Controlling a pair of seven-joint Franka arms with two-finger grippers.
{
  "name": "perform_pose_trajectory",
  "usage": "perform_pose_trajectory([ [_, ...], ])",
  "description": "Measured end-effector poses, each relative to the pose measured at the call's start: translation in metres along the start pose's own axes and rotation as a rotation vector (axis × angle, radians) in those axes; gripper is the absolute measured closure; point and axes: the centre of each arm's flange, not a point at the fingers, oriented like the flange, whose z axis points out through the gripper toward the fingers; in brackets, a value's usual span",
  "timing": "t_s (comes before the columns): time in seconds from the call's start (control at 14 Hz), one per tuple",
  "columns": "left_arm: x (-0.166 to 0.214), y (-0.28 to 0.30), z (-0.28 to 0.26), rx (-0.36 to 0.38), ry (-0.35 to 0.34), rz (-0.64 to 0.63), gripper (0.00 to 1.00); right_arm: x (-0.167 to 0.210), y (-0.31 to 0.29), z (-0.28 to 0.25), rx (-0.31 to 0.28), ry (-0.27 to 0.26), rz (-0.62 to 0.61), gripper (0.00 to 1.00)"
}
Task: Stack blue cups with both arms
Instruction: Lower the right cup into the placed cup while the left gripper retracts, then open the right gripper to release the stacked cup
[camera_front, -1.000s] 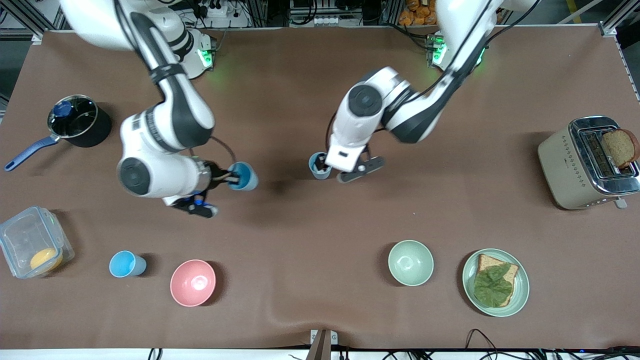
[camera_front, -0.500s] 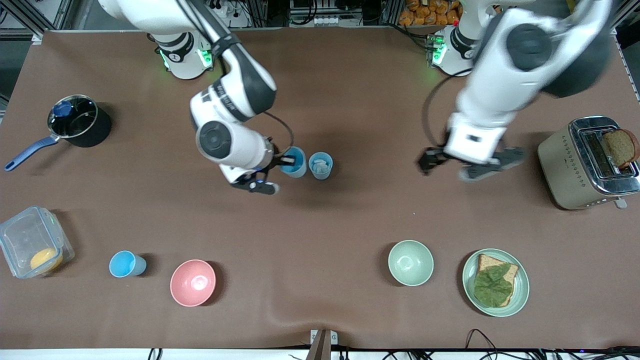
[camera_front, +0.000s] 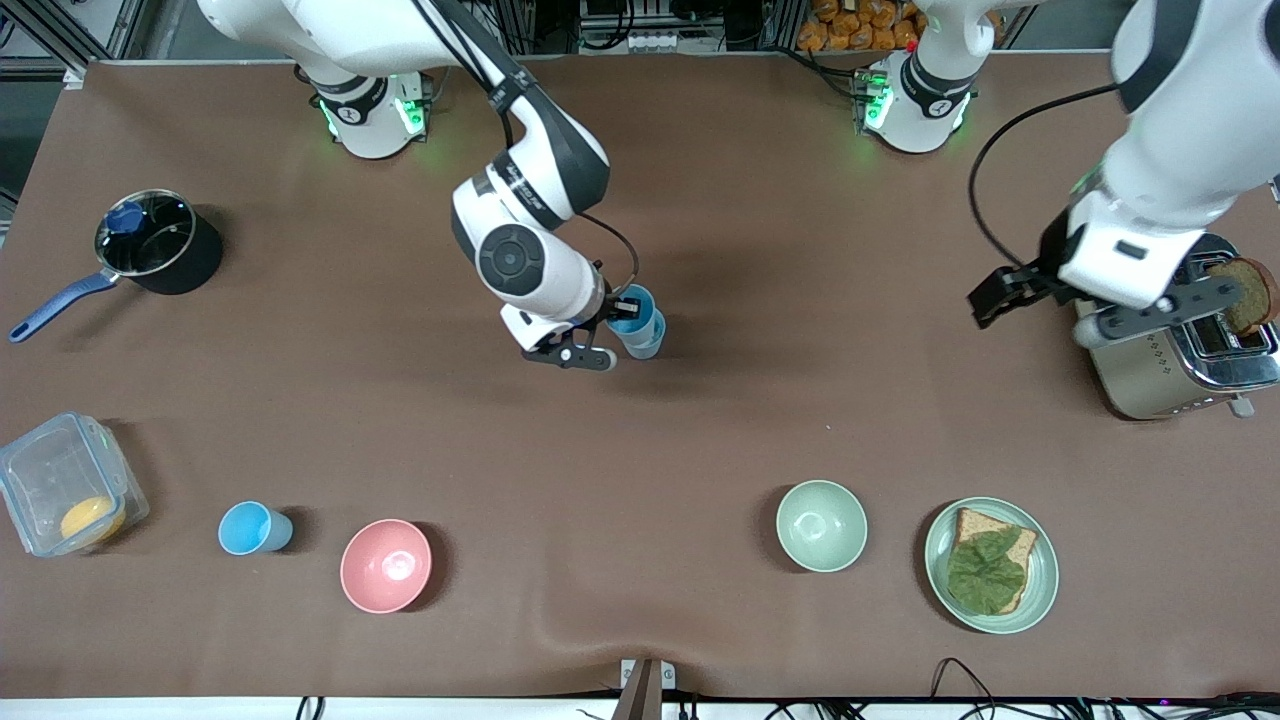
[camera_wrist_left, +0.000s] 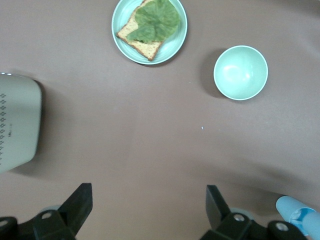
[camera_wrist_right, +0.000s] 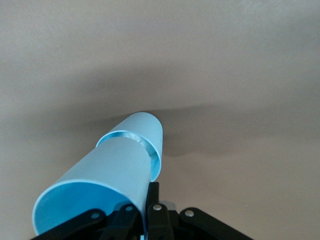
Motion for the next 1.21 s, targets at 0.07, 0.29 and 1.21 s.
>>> perform_pose_trajectory([
  [0.07, -0.001, -0.002, -0.006, 0.003, -0.003, 0.000, 0.00, 0.000, -0.001, 0.004, -0.003, -0.002, 0.000, 0.96],
  [0.29, -0.001, -0.009, -0.025, 0.006, -0.006, 0.004, 0.00, 0.003, 0.000, 0.011, -0.009, -0.007, 0.003, 0.96],
  [1.21, 0.004, -0.087, -0.053, 0.032, -0.045, 0.116, 0.00, 0.056, 0.033, -0.037, 0.041, 0.051, 0.026, 0.01],
])
